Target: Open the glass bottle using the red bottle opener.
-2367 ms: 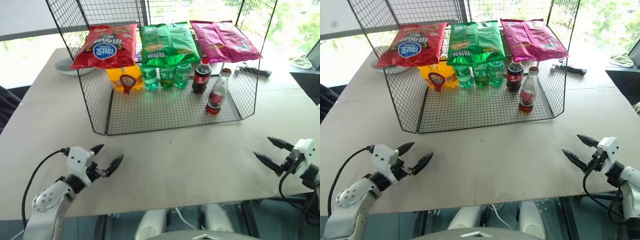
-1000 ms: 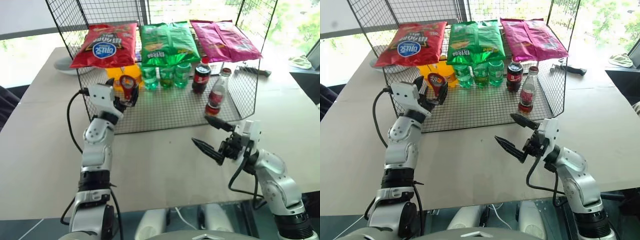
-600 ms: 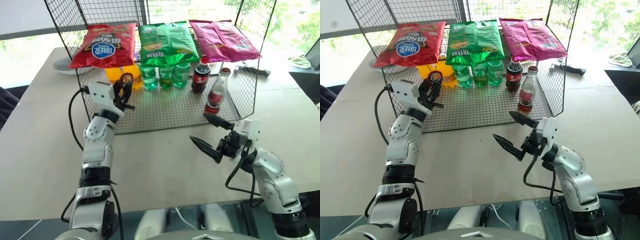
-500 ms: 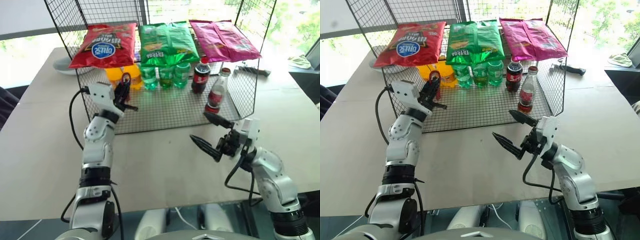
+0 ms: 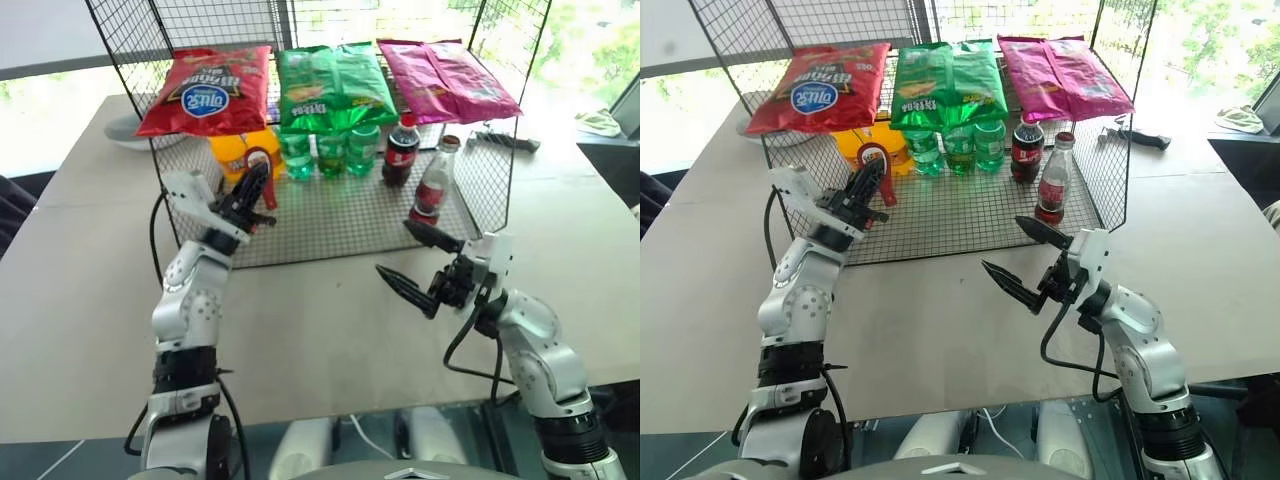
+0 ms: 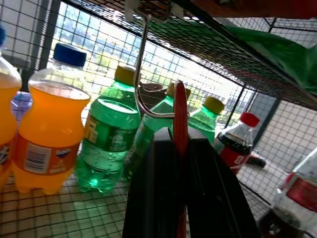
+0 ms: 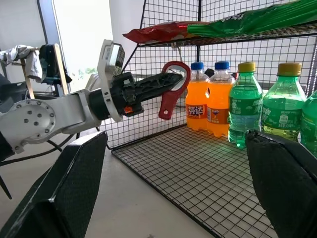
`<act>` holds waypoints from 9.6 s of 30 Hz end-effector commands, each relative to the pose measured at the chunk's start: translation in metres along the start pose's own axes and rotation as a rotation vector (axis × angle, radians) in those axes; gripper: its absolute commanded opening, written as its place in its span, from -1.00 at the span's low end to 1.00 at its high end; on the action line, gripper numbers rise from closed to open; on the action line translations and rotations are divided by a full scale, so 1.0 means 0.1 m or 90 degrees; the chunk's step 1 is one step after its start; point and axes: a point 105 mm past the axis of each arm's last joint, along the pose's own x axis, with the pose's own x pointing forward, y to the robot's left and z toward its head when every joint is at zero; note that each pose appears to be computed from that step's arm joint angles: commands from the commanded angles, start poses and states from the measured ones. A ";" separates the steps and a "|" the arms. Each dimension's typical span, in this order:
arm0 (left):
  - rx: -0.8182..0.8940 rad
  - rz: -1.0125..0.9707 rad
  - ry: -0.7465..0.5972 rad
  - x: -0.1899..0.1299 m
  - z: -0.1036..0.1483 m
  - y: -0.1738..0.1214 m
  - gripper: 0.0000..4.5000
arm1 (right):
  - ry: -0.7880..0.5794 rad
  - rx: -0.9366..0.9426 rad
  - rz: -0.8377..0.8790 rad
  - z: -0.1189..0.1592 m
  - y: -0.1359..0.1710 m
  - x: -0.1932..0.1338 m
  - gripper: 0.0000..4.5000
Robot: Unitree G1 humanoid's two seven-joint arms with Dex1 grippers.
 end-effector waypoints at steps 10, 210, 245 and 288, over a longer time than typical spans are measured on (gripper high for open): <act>-0.252 -0.053 -0.060 -0.06 0.19 -0.18 -0.98 | -0.019 -0.024 0.000 0.09 -0.03 0.05 1.00; 0.202 -0.420 0.175 0.01 -0.68 -1.16 0.98 | 0.003 -0.126 -0.292 0.30 -0.90 -0.26 -1.00; 0.215 -0.443 0.168 -0.04 -0.82 -1.16 0.22 | 0.010 -0.118 -0.277 0.25 -0.84 -0.21 -1.00; 0.214 -0.431 0.194 -0.03 -0.94 -1.13 0.01 | 0.163 -0.651 -0.053 0.00 -0.20 0.34 -1.00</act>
